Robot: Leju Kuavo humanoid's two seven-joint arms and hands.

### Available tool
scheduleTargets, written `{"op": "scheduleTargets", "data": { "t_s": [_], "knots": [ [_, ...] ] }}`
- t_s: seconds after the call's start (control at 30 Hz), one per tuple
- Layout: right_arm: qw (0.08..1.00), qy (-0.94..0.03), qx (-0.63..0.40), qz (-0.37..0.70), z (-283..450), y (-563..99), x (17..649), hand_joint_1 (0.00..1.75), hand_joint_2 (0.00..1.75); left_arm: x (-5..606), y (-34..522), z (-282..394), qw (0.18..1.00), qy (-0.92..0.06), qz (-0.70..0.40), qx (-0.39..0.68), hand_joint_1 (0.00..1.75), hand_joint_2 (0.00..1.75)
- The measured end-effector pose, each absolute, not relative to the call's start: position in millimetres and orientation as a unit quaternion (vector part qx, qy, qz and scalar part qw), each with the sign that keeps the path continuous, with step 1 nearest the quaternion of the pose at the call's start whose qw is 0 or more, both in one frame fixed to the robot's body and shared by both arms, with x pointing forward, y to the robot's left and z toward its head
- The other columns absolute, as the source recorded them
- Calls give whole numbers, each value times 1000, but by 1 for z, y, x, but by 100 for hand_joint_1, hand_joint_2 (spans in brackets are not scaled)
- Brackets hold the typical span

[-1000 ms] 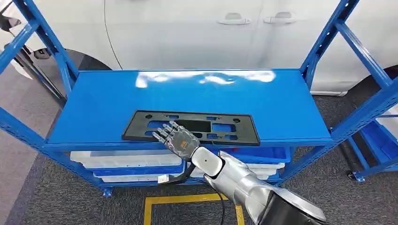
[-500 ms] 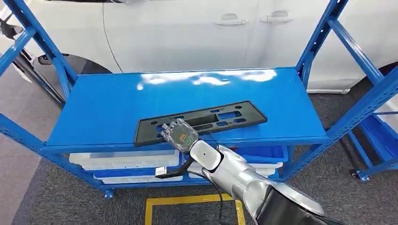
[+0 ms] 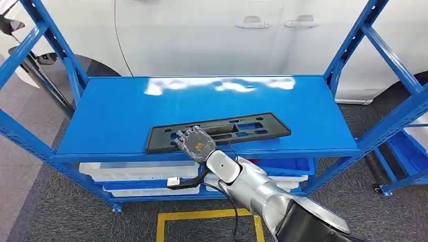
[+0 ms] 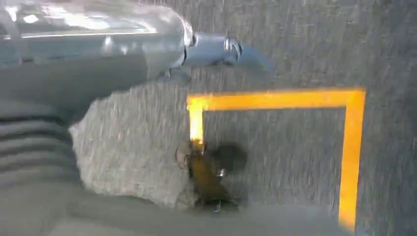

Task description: Take the parts from the cabinet and place them on the table.

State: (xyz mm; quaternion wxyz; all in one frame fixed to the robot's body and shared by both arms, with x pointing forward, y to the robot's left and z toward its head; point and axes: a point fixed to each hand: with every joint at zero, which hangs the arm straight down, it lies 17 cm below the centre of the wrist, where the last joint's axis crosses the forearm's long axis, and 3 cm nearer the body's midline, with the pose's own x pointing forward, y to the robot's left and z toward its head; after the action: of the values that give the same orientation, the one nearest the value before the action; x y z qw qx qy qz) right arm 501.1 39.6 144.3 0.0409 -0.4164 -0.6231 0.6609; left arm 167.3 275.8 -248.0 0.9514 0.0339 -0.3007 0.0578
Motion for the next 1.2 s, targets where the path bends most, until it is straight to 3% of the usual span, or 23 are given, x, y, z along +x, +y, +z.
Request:
{"op": "scheduleTargets", "data": {
  "t_s": [0.23, 0.37, 0.53, 0.7, 0.87, 1.03, 1.2],
  "knots": [
    [42, -661, -416, 623, 165, 42, 496, 175, 175, 168, 280, -248, 951, -300, 65, 45, 0, 175],
    [79, -729, -373, 569, 193, 49, 481, 175, 175, 171, 283, -246, 947, -308, 74, 49, 0, 175],
    [177, -884, -232, 365, 288, 28, 455, 175, 175, 174, 292, -245, 944, -315, 75, 67, 0, 175],
    [217, -954, -116, 173, 360, -36, 427, 175, 175, 173, 303, -245, 943, -314, 82, 77, 0, 175],
    [193, -971, -85, 115, 393, -67, 403, 175, 175, 171, 305, -245, 942, -314, 85, 80, 0, 175],
    [196, -979, 37, 51, 408, -98, 378, 175, 175, 173, 307, -243, 938, -323, 94, 82, 0, 175],
    [190, -976, 95, 38, 414, -112, 354, 175, 175, 172, 307, -242, 936, -328, 99, 81, 0, 175]
  ]
}}
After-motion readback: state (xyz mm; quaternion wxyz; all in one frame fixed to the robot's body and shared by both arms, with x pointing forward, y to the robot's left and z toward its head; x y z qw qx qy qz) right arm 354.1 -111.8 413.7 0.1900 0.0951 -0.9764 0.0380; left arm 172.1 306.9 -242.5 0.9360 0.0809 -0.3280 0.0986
